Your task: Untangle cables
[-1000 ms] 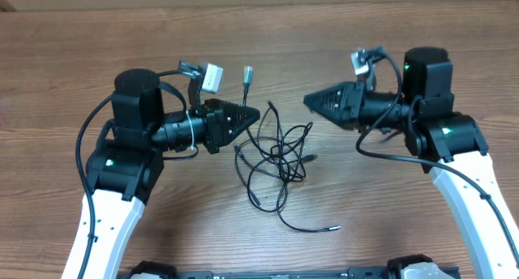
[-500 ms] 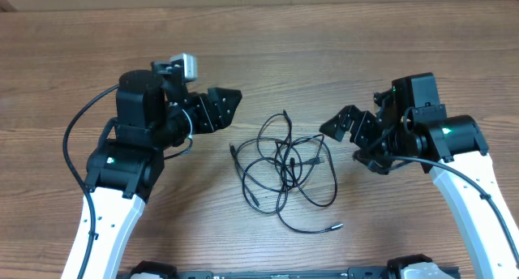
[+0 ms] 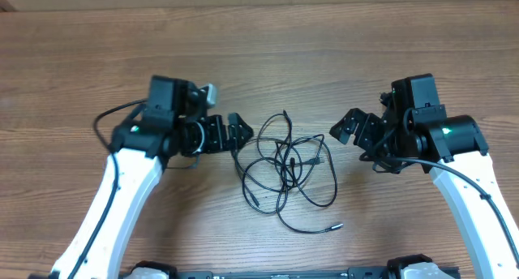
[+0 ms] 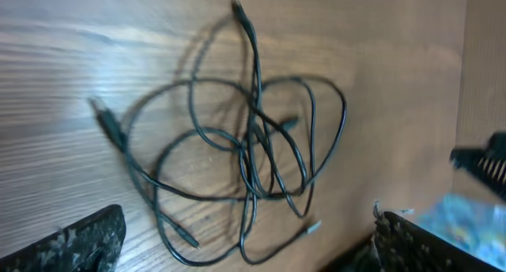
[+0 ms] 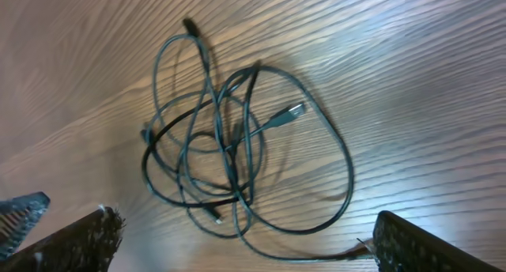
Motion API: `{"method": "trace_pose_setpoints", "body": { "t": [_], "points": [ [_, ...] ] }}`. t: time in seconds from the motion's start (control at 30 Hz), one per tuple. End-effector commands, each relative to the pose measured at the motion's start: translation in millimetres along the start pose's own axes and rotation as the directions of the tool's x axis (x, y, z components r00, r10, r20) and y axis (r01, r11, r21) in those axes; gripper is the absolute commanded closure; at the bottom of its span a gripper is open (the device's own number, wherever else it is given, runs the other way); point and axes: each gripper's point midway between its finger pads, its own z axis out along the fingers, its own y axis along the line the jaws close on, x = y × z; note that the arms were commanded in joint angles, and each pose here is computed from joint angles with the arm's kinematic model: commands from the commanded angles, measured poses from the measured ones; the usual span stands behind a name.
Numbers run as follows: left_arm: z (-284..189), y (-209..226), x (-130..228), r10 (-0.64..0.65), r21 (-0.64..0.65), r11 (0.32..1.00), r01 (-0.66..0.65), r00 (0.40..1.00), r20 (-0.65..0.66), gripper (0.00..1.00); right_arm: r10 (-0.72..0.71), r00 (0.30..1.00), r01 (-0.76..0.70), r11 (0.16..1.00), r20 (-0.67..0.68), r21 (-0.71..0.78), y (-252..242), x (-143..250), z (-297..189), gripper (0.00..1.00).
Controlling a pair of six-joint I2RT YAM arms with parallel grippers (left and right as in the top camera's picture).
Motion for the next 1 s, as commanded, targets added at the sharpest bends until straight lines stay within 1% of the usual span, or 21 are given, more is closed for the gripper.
{"method": "trace_pose_setpoints", "body": {
  "t": [0.0,0.07,0.2,0.27,0.4,0.43,0.47,0.53,0.57,0.63,0.7,0.8,0.83,0.9,0.97],
  "points": [
    [20,-22,9,0.105,0.099,0.990,-0.097,0.992,-0.075,0.00,0.010,0.999,-0.012,0.998,0.032,0.054,-9,-7,0,0.00],
    [33,-26,13,0.111,0.104,0.990,-0.100,0.988,-0.104,0.00,0.015,1.000,-0.017,0.997,0.026,0.077,-13,-7,2,0.00],
    [65,-34,25,0.058,0.102,0.994,-0.040,0.982,-0.182,0.00,0.027,1.000,-0.027,0.993,0.008,0.117,-20,-7,9,0.00],
    [81,-36,30,0.053,0.101,0.994,-0.032,0.976,-0.211,0.00,0.032,0.999,-0.031,0.991,-0.006,0.128,-22,-6,12,0.00],
    [109,-35,38,0.000,0.084,0.996,0.022,0.966,-0.259,0.01,0.042,0.999,-0.037,0.989,-0.028,0.145,-27,-4,19,0.00],
    [115,-35,40,0.000,0.084,0.996,0.023,0.964,-0.266,0.05,0.044,0.999,-0.039,0.988,-0.032,0.149,-28,-3,20,0.00],
    [121,-35,40,0.004,0.084,0.996,0.020,0.963,-0.270,0.11,0.046,0.998,-0.040,0.987,-0.038,0.154,-30,-2,21,0.00],
    [128,-33,41,0.005,0.084,0.996,0.019,0.961,-0.275,0.42,0.050,0.998,-0.042,0.986,-0.046,0.161,-33,1,24,0.00],
    [130,-33,41,-0.002,0.082,0.996,0.026,0.961,-0.277,0.54,0.052,0.997,-0.043,0.985,-0.049,0.167,-35,2,25,0.00],
    [132,-32,41,-0.013,0.079,0.996,0.036,0.960,-0.279,0.72,0.056,0.997,-0.045,0.982,-0.053,0.181,-39,4,27,0.00],
    [132,-32,41,-0.013,0.078,0.996,0.036,0.960,-0.279,0.96,0.058,0.997,-0.046,0.980,-0.056,0.195,-43,6,29,0.00],
    [130,-37,44,0.000,0.113,0.993,0.035,0.955,-0.297,0.96,0.060,0.997,-0.047,0.979,-0.058,0.199,-44,7,30,0.00],
    [128,-45,45,0.011,0.155,0.987,0.039,0.951,-0.310,0.96,0.060,0.997,-0.047,0.979,-0.058,0.199,-44,7,30,0.00],
    [118,-66,40,0.050,0.278,0.960,0.040,0.949,-0.311,0.96,0.060,0.997,-0.047,0.979,-0.058,0.199,-45,7,30,0.00],
    [101,-93,28,0.120,0.423,0.906,0.008,0.953,-0.277,0.96,0.060,0.996,-0.047,0.979,-0.059,0.199,-45,7,30,0.00]
  ]
}}
